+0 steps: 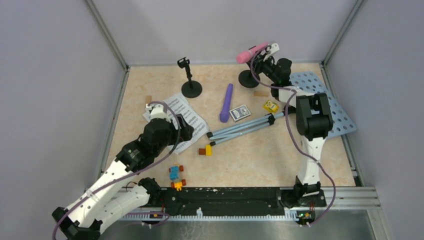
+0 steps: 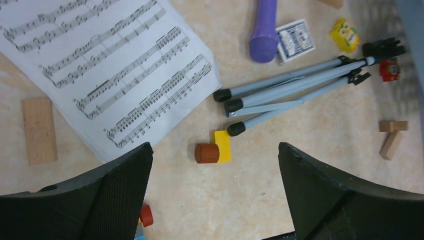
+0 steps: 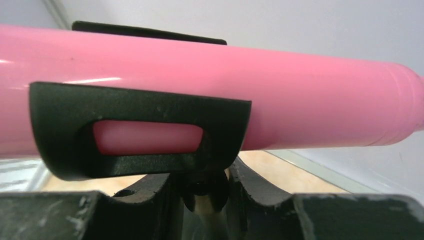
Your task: Pack up the instrument practice props
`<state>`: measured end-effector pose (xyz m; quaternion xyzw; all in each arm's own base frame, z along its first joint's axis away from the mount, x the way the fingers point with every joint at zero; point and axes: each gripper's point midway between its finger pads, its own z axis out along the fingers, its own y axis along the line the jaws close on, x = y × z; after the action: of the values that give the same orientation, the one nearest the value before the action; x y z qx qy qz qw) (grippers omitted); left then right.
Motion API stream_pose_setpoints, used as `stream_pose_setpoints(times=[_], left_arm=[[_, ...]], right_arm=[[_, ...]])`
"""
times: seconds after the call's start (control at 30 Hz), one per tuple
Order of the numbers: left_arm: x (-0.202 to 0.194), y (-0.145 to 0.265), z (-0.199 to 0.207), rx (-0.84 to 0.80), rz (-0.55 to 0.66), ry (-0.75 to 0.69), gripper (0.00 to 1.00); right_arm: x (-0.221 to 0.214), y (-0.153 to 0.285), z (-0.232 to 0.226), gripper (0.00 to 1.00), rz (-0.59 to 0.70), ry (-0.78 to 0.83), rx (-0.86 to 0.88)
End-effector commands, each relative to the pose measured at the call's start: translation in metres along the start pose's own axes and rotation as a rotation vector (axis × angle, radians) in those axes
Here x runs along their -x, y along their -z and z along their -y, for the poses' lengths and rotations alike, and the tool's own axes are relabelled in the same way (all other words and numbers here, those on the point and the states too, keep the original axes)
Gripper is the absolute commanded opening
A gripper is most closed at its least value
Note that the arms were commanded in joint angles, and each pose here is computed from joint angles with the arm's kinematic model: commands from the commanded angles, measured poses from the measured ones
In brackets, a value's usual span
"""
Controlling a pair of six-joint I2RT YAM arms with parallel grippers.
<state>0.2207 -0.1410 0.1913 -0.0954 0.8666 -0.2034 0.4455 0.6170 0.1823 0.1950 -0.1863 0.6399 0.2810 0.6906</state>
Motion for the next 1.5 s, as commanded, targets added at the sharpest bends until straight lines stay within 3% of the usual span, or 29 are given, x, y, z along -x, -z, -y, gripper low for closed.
stream_pose_setpoints(times=[0.0, 0.37, 0.57, 0.7, 0.9, 1.13, 1.47], left_arm=[[0.057, 0.031, 0.037, -0.135, 0.14, -0.054, 0.99], [0.12, 0.098, 0.096, -0.353, 0.224, -0.136, 0.99], [0.106, 0.108, 0.14, -0.563, 0.096, -0.23, 0.99], [0.085, 0.09, 0.144, -0.584, 0.006, -0.281, 0.98], [0.057, 0.081, 0.16, -0.641, -0.06, -0.312, 0.99], [0.016, 0.081, 0.197, -0.701, -0.127, -0.328, 0.99], [-0.025, 0.034, 0.168, -0.517, -0.171, -0.412, 0.99]], right_arm=[[0.204, 0.044, -0.1, 0.0, 0.393, 0.223, 0.054], [0.167, 0.188, -0.223, 0.0, 0.194, 0.184, -0.099], [0.121, 0.25, -0.266, 0.0, 0.089, 0.122, -0.096], [0.084, 0.279, -0.28, 0.0, 0.051, 0.081, -0.096], [0.034, 0.287, -0.296, 0.0, 0.028, -0.02, -0.058], [0.019, 0.267, -0.307, 0.0, 0.063, -0.038, -0.04], [0.011, 0.272, -0.316, 0.0, 0.103, -0.066, 0.025]])
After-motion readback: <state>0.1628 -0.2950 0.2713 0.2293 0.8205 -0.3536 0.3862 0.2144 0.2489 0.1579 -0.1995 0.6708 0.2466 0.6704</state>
